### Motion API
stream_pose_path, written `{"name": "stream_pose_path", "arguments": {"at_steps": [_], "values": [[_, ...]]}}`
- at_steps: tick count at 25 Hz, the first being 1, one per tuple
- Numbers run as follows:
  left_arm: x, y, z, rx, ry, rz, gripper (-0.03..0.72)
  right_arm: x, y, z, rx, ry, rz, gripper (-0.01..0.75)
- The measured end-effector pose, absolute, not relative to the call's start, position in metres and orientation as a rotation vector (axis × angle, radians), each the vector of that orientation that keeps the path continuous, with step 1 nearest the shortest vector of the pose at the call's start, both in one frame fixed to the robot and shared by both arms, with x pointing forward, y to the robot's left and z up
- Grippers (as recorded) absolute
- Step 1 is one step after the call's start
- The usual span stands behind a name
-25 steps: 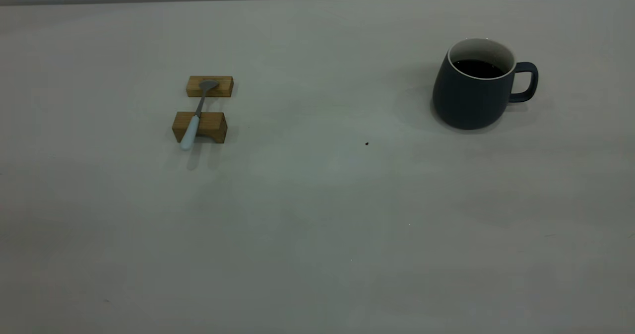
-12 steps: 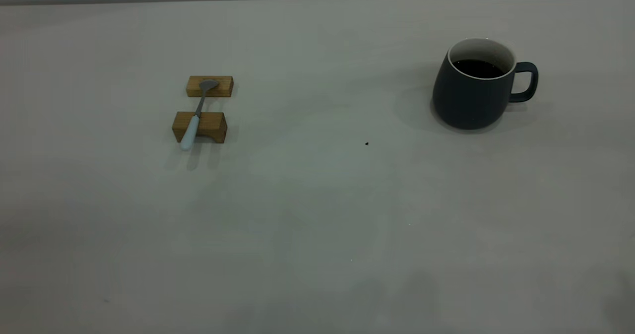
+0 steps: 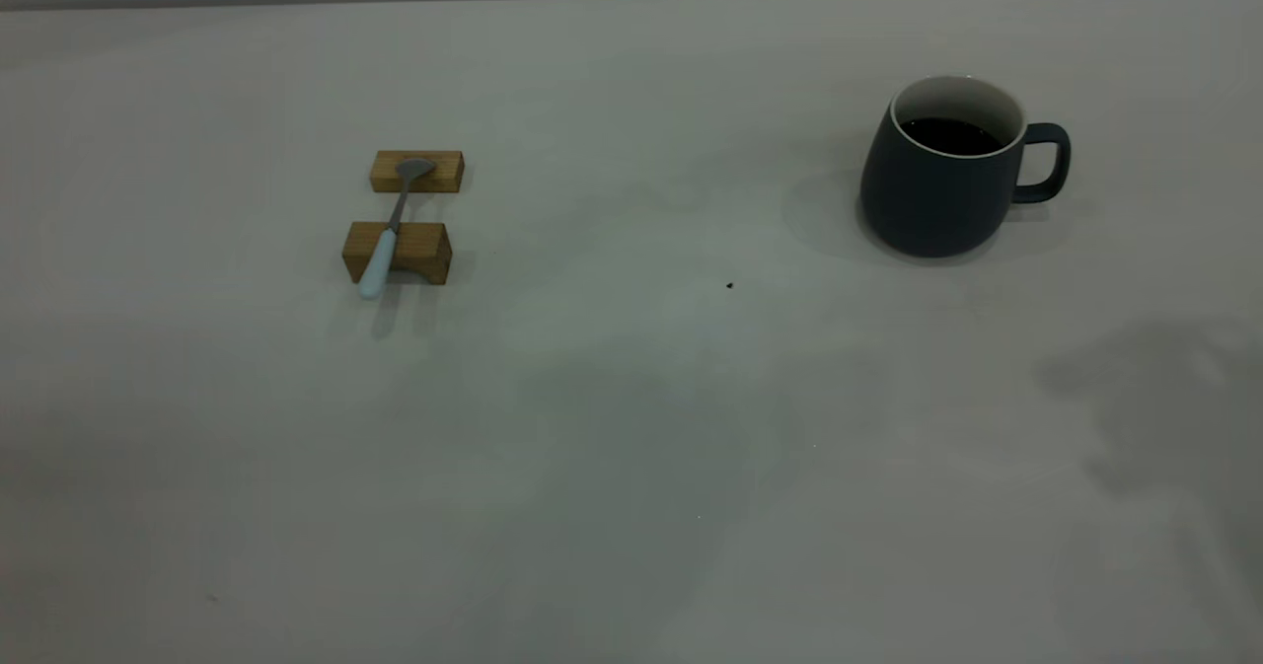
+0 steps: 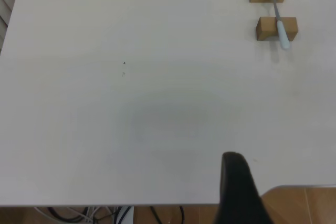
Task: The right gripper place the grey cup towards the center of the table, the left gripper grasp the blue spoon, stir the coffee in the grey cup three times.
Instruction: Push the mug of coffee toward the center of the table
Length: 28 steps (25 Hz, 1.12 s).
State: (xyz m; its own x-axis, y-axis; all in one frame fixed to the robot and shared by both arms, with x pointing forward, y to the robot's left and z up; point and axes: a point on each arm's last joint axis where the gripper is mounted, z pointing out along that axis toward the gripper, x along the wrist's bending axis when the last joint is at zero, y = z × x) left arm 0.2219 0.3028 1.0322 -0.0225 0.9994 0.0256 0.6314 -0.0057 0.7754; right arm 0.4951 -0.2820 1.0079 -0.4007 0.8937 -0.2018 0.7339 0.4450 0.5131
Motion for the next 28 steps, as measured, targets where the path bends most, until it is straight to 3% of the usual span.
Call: {"name": "stream_pose_path", "arguments": {"at_steps": [6,18,28], "values": [[0.222,0.303,1.032,1.693,1.711,0.84,0.519,0.559,-0.274,0.956,1.106,2.5,0.392,0.568],[0.222,0.303,1.032,1.693,1.71,0.84,0.519,0.637,-0.285,0.859,0.148,2.757,0.248,0.562],[0.222,0.303,1.032,1.693,1.71,0.84,0.519,0.672,-0.301,0.821,0.112,2.722,0.308,0.562]]}}
